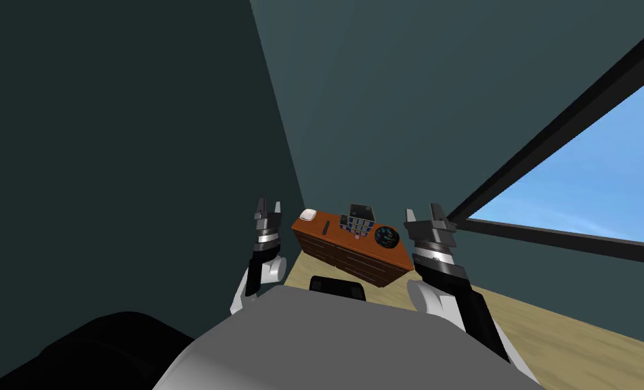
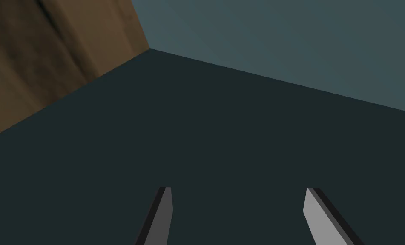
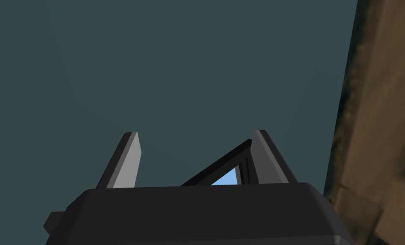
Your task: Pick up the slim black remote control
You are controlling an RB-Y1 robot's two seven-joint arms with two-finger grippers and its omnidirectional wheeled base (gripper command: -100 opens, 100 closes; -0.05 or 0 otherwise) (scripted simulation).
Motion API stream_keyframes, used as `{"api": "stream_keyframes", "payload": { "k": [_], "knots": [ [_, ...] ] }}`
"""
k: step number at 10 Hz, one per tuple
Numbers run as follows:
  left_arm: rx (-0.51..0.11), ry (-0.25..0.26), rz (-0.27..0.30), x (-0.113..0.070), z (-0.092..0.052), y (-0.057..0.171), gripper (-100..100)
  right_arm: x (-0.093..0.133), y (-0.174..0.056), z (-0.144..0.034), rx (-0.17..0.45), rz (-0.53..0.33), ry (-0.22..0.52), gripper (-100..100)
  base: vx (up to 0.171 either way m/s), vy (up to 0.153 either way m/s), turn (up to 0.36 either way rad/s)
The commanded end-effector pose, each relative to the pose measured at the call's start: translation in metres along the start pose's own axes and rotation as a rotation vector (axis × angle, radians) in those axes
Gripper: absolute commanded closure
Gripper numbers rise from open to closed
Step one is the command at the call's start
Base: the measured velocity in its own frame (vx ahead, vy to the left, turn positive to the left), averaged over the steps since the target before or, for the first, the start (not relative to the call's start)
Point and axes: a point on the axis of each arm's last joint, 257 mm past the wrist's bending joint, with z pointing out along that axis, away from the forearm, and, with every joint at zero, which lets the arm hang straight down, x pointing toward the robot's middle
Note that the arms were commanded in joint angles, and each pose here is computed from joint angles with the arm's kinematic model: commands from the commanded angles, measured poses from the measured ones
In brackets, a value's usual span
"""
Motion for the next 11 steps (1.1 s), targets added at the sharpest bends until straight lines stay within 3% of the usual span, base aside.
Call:
{"api": "stream_keyframes", "payload": {
  "k": [1,4,7,8,9,10,11],
  "knots": [
    [-0.025,0.032,0.027,0.005,-0.003,0.01,-100,0.0,0.0,0.0,0.0,0.0,0.0,0,-0.017,-0.003,-0.092],
    [-0.111,0.127,0.124,0.02,-0.017,0.045,-100,0.0,0.0,0.0,0.0,0.0,0.0,0,-0.041,-0.015,-0.144],
    [-0.232,0.264,0.277,0.036,-0.05,0.099,-100,0.0,0.0,0.0,0.0,0.0,0.0,0,-0.056,-0.035,-0.273],
    [-0.232,0.266,0.28,0.037,-0.05,0.099,-100,0.0,0.0,0.0,0.0,0.0,0.0,0,-0.039,-0.019,-0.108],
    [-0.266,0.325,0.342,0.042,-0.063,0.115,-100,0.0,0.0,0.0,0.0,0.0,0.0,0,-0.042,-0.026,-0.153],
    [-0.275,0.324,0.343,0.041,-0.065,0.119,-100,0.0,0.0,0.0,0.0,0.0,0.0,0,-0.028,-0.02,-0.158],
    [-0.318,0.389,0.41,0.045,-0.083,0.139,-100,0.0,0.0,0.0,0.0,0.0,0.0,0,-0.023,-0.026,-0.29]
  ]
}}
